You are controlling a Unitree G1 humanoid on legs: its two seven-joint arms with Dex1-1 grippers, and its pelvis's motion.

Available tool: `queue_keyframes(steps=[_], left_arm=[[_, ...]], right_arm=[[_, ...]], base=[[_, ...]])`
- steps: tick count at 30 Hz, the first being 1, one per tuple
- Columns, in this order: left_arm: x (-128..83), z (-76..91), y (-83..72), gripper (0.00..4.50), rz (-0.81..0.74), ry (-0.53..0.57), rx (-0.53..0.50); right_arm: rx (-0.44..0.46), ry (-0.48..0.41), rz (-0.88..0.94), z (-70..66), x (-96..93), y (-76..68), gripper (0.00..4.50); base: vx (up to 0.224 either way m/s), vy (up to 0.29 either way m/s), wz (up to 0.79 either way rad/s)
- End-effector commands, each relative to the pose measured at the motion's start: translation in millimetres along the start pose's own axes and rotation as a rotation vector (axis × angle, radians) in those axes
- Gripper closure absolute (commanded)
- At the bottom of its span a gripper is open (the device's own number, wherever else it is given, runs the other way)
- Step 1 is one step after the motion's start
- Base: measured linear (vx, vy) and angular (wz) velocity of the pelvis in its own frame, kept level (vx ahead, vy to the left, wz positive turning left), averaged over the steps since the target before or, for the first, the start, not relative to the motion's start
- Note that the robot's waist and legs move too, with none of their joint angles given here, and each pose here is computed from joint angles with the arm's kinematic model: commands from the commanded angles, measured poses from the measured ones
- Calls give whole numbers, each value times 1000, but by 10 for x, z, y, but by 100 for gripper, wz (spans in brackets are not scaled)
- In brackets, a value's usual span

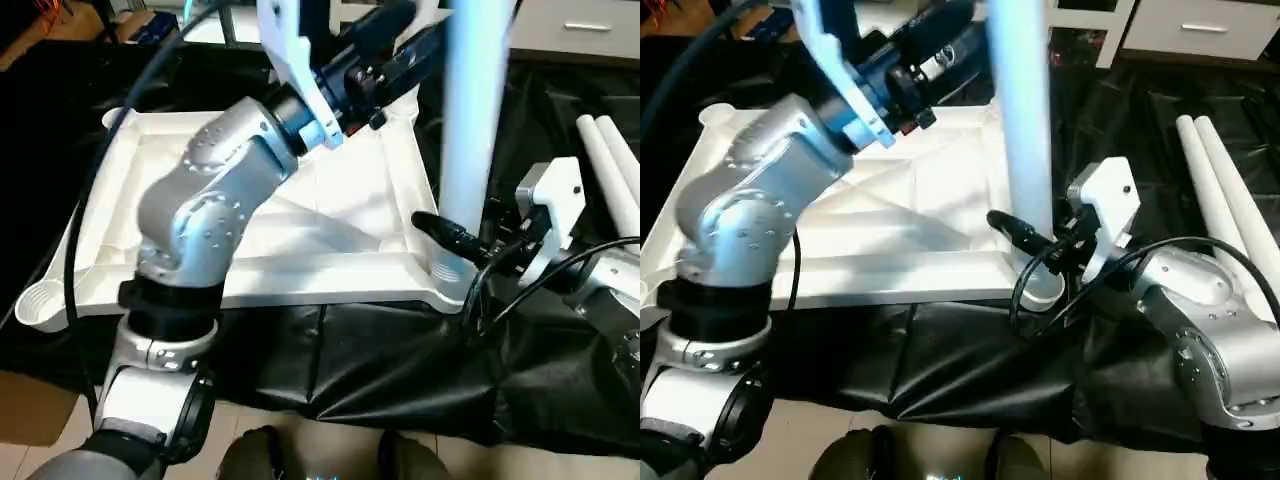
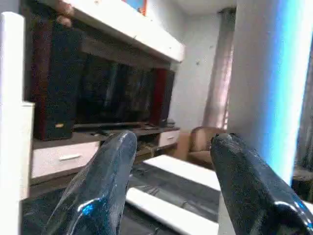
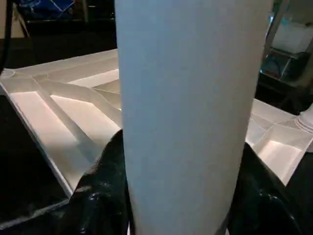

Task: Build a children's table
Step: Insert table leg to table base

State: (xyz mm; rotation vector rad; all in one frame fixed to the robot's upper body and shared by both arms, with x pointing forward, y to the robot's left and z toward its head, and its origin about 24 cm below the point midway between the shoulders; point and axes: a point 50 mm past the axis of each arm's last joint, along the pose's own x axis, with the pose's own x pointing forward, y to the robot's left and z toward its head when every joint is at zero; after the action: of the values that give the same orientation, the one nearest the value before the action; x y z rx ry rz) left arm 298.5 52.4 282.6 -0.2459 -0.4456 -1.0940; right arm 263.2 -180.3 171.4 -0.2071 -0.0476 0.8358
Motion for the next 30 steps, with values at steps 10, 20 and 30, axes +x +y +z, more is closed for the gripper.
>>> queue_keyframes(steps=[10,20,30], left_arm=[[-249,35,361,165,278,-29,54],[-913,-1027,65,87,-76,556,193],[-1010,-1256,175,87,292,528,190]], right_arm=[[88,-63,-164,-53,-70,-164,264],[376,-274,-361,17,-375,-530,264],[274,-92,-388,-94,-364,-241,264]], base=[[0,0,0],[0,0,0],[0,0,0]])
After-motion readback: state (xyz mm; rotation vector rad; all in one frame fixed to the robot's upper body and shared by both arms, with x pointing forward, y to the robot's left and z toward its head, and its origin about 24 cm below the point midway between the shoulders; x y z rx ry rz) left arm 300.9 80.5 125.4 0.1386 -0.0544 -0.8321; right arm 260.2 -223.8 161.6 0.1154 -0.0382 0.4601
